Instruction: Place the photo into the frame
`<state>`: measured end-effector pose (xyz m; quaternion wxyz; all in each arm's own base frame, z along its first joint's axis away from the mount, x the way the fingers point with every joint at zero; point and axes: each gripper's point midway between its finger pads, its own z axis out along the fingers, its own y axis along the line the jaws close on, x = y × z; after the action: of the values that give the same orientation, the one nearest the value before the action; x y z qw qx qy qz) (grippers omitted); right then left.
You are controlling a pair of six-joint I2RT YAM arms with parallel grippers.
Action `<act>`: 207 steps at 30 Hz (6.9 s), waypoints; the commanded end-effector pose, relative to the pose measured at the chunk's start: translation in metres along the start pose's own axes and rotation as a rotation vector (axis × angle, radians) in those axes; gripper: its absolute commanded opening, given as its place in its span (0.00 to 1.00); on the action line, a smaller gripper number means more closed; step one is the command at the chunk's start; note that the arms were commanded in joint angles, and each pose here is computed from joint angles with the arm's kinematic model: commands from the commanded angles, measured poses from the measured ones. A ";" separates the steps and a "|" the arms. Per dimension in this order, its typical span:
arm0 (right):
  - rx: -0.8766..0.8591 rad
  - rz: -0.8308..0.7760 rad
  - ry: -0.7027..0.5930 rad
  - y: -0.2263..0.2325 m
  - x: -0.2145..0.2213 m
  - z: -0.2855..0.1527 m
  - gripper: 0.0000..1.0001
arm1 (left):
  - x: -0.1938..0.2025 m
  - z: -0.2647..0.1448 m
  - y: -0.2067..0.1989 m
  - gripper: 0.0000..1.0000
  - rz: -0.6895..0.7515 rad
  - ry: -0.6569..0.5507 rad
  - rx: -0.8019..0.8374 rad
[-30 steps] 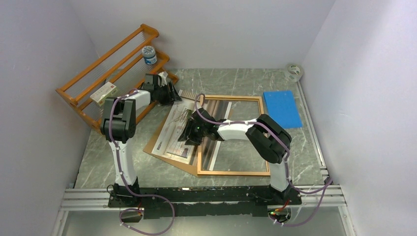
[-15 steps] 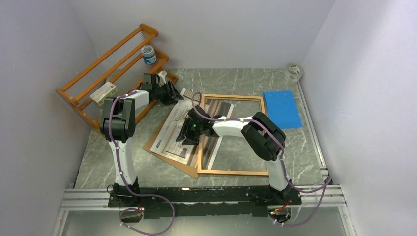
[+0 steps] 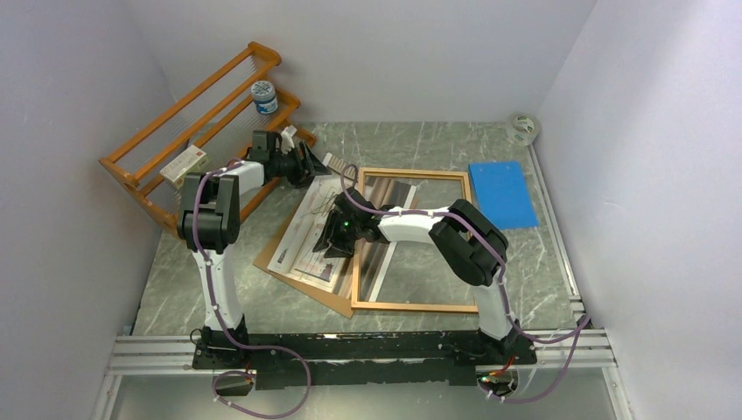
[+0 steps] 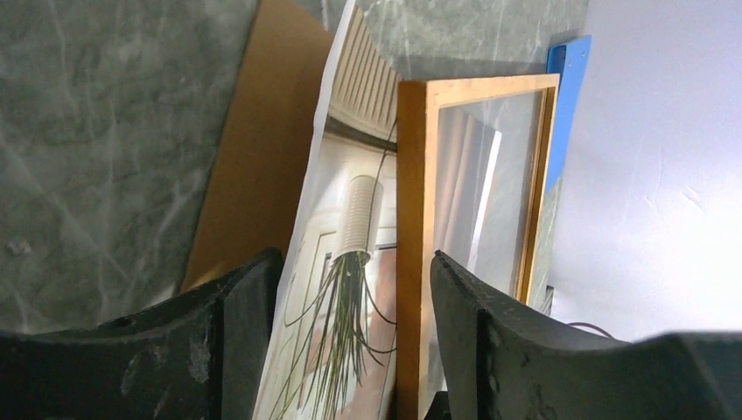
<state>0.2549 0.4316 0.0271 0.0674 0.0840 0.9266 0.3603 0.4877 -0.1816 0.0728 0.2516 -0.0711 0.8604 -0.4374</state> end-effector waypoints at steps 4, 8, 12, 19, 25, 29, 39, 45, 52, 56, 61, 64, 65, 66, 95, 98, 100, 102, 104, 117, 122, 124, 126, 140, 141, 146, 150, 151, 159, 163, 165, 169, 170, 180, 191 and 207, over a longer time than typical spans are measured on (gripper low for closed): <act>0.231 -0.007 0.000 -0.079 0.011 0.024 0.44 | 0.020 -0.012 0.021 0.64 -0.066 0.044 -0.069; 0.220 -0.013 0.005 -0.078 0.013 0.024 0.44 | 0.030 -0.015 0.028 0.55 -0.016 0.080 -0.086; 0.197 -0.034 0.002 -0.074 0.011 0.023 0.44 | 0.036 -0.017 0.024 0.45 0.036 0.122 -0.050; 0.142 -0.117 -0.041 -0.047 -0.001 0.010 0.45 | 0.032 -0.032 0.016 0.16 0.077 0.108 -0.097; 0.165 -0.221 -0.146 -0.025 -0.024 -0.015 0.55 | 0.013 -0.065 0.001 0.02 0.151 0.028 -0.217; 0.219 -0.260 -0.194 -0.022 -0.038 -0.025 0.58 | -0.007 -0.091 -0.019 0.03 0.202 -0.026 -0.291; 0.215 -0.303 -0.334 0.005 -0.062 -0.064 0.66 | -0.041 -0.154 -0.089 0.03 0.316 -0.148 -0.330; 0.257 -0.341 -0.522 0.007 -0.085 -0.112 0.77 | -0.039 -0.186 -0.129 0.03 0.392 -0.202 -0.291; 0.178 -0.338 -0.657 0.027 -0.088 -0.176 0.83 | -0.034 -0.226 -0.174 0.03 0.457 -0.275 -0.239; 0.087 -0.354 -0.712 0.046 -0.087 -0.205 0.85 | -0.032 -0.243 -0.205 0.02 0.504 -0.306 -0.167; -0.012 -0.468 -0.748 0.070 -0.084 -0.230 0.87 | -0.020 -0.253 -0.236 0.03 0.597 -0.291 -0.041; -0.063 -0.499 -0.754 0.086 -0.085 -0.248 0.88 | -0.014 -0.259 -0.248 0.03 0.666 -0.289 0.009; -0.084 -0.506 -0.766 0.091 -0.085 -0.257 0.88 | -0.012 -0.261 -0.252 0.02 0.691 -0.291 0.026; -0.101 -0.513 -0.776 0.095 -0.087 -0.264 0.89 | -0.011 -0.263 -0.257 0.03 0.721 -0.294 0.050; -0.178 -1.440 -0.811 0.176 -0.096 -0.406 0.91 | 0.079 -0.278 -0.315 0.02 1.206 -0.070 0.610; -0.132 -1.455 -0.836 0.172 -0.101 -0.411 0.93 | 0.083 -0.279 -0.314 0.03 1.209 -0.071 0.618; -0.094 -1.414 -0.874 0.170 -0.109 -0.420 0.94 | 0.085 -0.278 -0.310 0.03 1.209 -0.067 0.610; -0.088 -1.403 -0.864 0.167 -0.110 -0.423 0.95 | 0.087 -0.277 -0.308 0.03 1.206 -0.051 0.619; -0.094 -1.413 -0.829 0.164 -0.106 -0.421 0.95 | 0.089 -0.277 -0.308 0.03 1.207 -0.041 0.633; -0.257 -1.482 -0.409 0.142 -0.054 -0.375 0.68 | 0.097 -0.276 -0.307 0.02 1.248 -0.034 0.658; -0.279 -1.501 -0.396 0.140 -0.047 -0.377 0.36 | 0.094 -0.273 -0.305 0.03 1.223 -0.029 0.634; -0.275 -1.508 -0.405 0.140 -0.047 -0.380 0.29 | 0.092 -0.273 -0.305 0.03 1.209 -0.035 0.622; -0.260 -1.508 -0.416 0.138 -0.048 -0.382 0.21 | 0.091 -0.272 -0.304 0.02 1.208 -0.043 0.611; -0.007 -1.426 -0.736 0.131 -0.091 -0.430 0.00 | 0.057 -0.276 -0.306 0.91 1.128 -0.236 0.394; 0.035 -1.413 -0.782 0.129 -0.097 -0.438 0.00 | 0.052 -0.277 -0.305 0.93 1.113 -0.270 0.355; 0.287 -1.312 -1.033 0.114 -0.131 -0.489 0.00 | 0.027 -0.283 -0.295 0.94 0.995 -0.391 0.196; 0.473 -1.207 -1.163 0.099 -0.150 -0.522 0.00 | 0.013 -0.278 -0.279 0.94 0.862 -0.430 0.101; 0.503 -1.191 -1.172 0.095 -0.152 -0.526 0.00 | 0.009 -0.276 -0.273 0.94 0.819 -0.436 0.073; 0.530 -1.291 -0.885 0.058 -0.121 -0.445 0.00 | -0.002 -0.253 -0.222 0.94 0.457 -0.460 -0.090; 0.620 -1.352 -0.609 0.020 -0.095 -0.366 0.00 | 0.005 -0.236 -0.205 0.94 0.388 -0.432 -0.086; 0.638 -1.376 -0.476 0.002 -0.078 -0.333 0.00 | 0.008 -0.229 -0.195 0.94 0.357 -0.409 -0.103; 0.675 -1.422 -0.255 -0.032 -0.044 -0.285 0.00 | 0.013 -0.219 -0.180 0.94 0.330 -0.372 -0.132; 0.680 -1.436 -0.203 -0.039 -0.036 -0.276 0.00 | 0.014 -0.217 -0.176 0.94 0.323 -0.371 -0.137; 0.718 -1.478 0.034 -0.085 -0.001 -0.230 0.00 | 0.030 -0.190 -0.154 0.92 0.243 -0.295 -0.110; 0.852 -1.602 -0.254 -0.086 -0.013 -0.225 0.00 | 0.056 -0.169 -0.126 0.93 0.131 -0.208 -0.114; 0.823 -1.795 -0.305 -0.110 -0.016 -0.222 0.00 | 0.069 -0.159 -0.121 0.92 0.115 -0.151 -0.075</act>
<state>0.2066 0.1964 0.1016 0.3597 -0.5888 0.7015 -0.1786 0.3331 -0.1589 0.2100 0.3243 -0.0801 0.8683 -0.3667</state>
